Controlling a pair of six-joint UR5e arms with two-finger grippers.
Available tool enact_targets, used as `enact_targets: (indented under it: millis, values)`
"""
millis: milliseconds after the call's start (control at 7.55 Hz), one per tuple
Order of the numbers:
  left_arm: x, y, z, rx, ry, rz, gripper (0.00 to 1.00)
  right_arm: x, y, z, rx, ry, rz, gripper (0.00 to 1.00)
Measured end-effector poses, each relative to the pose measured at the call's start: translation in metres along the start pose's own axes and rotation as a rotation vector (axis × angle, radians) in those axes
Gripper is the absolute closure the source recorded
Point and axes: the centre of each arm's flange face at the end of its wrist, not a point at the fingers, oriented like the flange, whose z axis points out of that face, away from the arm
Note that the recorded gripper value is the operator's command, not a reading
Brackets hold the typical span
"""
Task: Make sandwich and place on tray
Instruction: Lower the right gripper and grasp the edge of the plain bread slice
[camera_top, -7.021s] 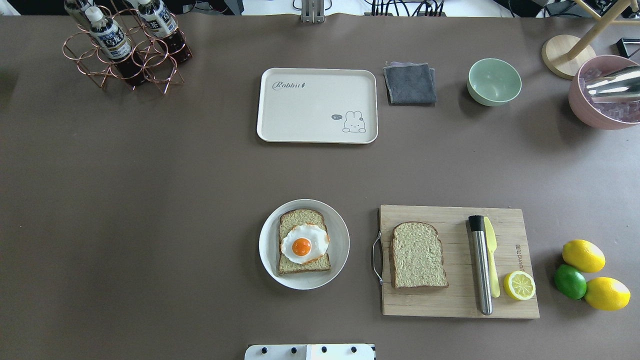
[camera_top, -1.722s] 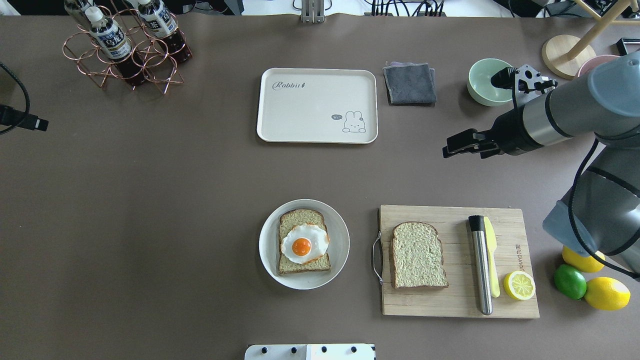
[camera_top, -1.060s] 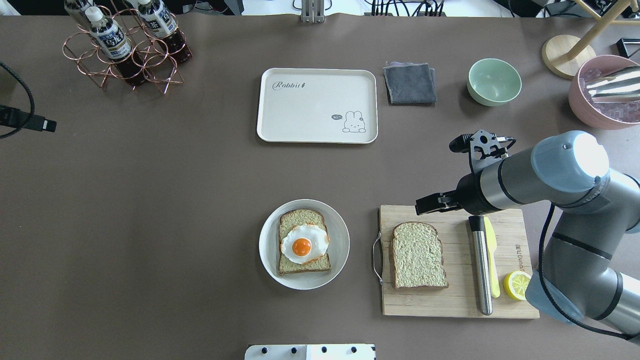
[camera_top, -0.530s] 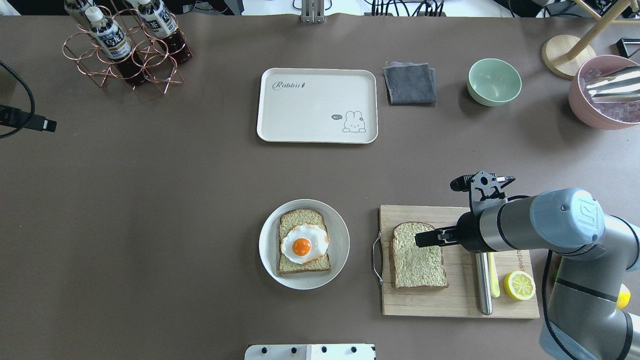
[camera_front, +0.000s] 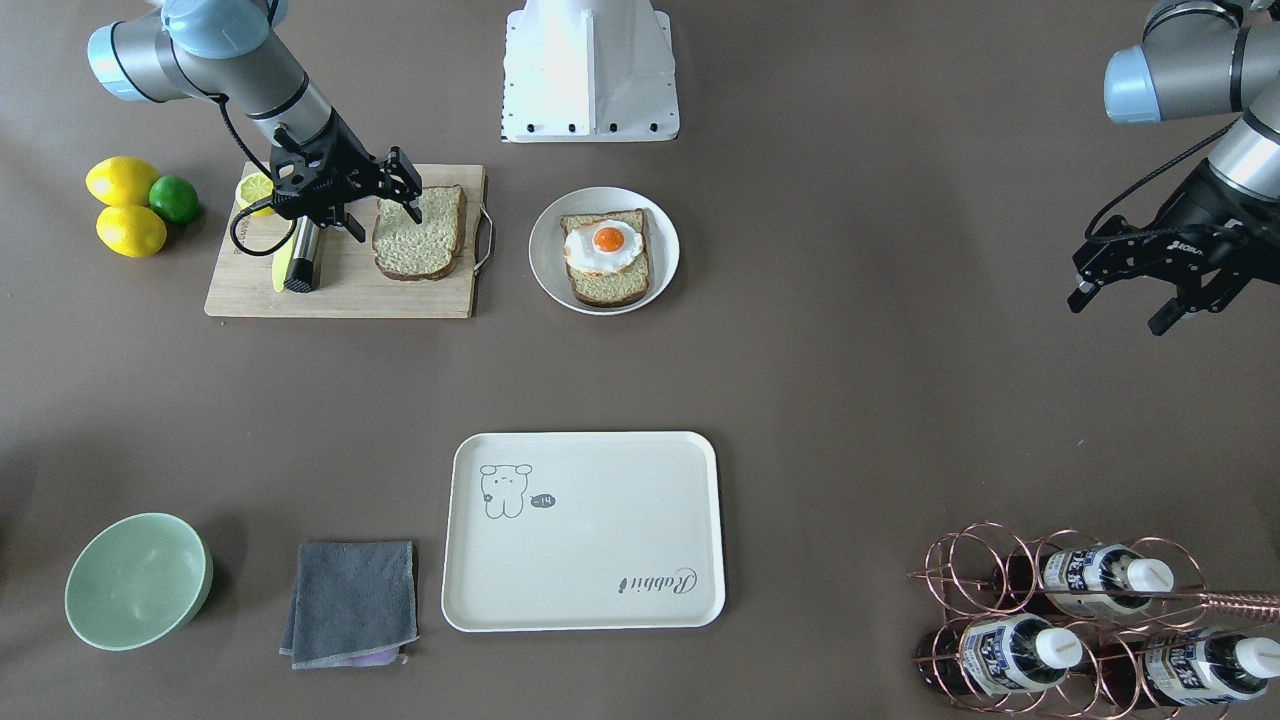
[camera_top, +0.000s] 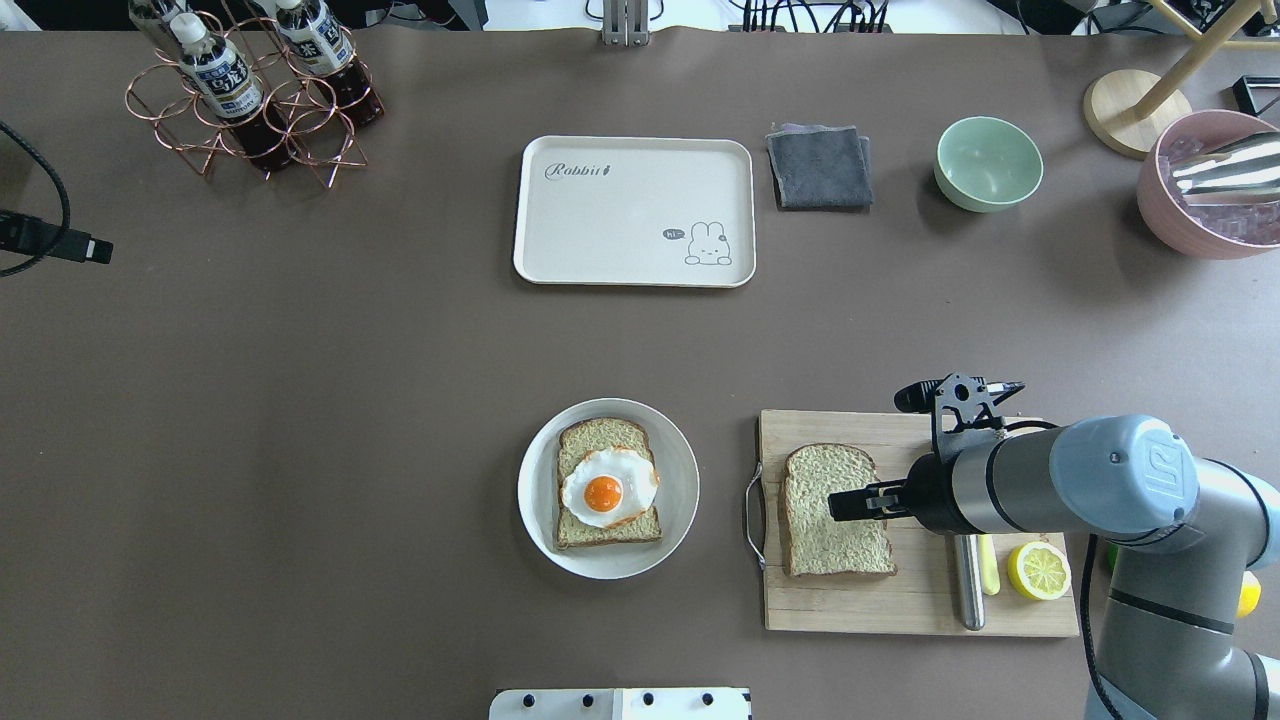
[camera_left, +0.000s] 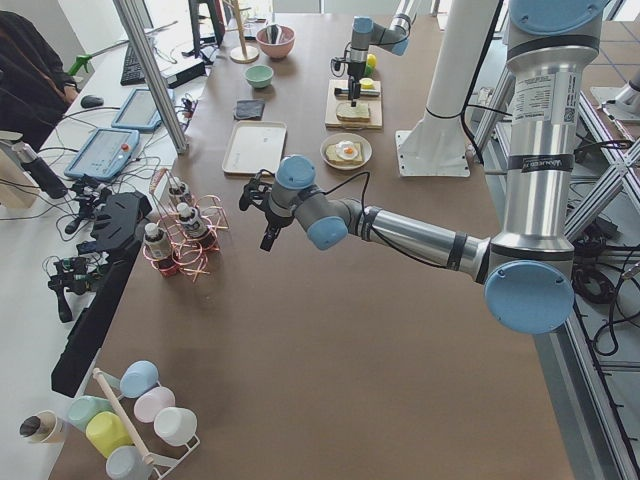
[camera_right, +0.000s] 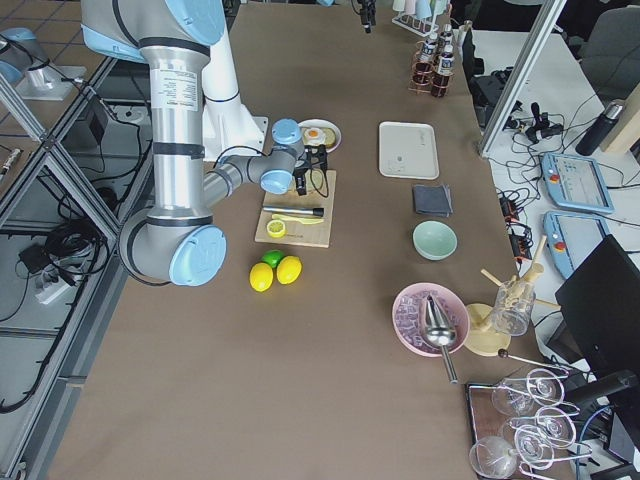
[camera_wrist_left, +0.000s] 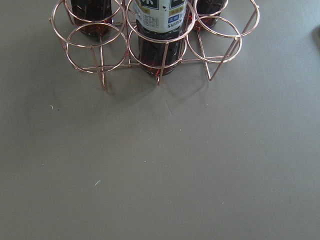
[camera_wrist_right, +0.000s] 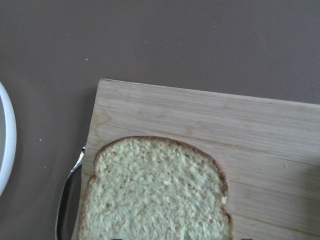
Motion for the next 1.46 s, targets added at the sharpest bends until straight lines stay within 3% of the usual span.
enact_targets:
  millis: [132, 927, 1192, 1325, 1457]
  values:
    - [-0.001, 0.001, -0.001, 0.002, 0.000, 0.001, 0.02, -0.002, 0.003, 0.000, -0.001, -0.001, 0.007, 0.47]
    - [0.001, -0.004, -0.003, 0.010, 0.002, 0.006, 0.02, 0.010, 0.012, 0.000, -0.014, 0.019, 0.014, 0.44]
    - [0.001, -0.004, -0.003, 0.011, 0.002, 0.006, 0.02, 0.012, 0.013, 0.001, -0.016, 0.023, 0.015, 0.63]
    - [0.001, -0.004, -0.003, 0.011, 0.002, 0.006, 0.02, 0.012, 0.013, 0.002, -0.018, 0.025, 0.016, 0.77]
    - [0.001, -0.004, -0.003, 0.011, 0.002, 0.006, 0.02, 0.013, 0.014, 0.002, -0.019, 0.027, 0.017, 1.00]
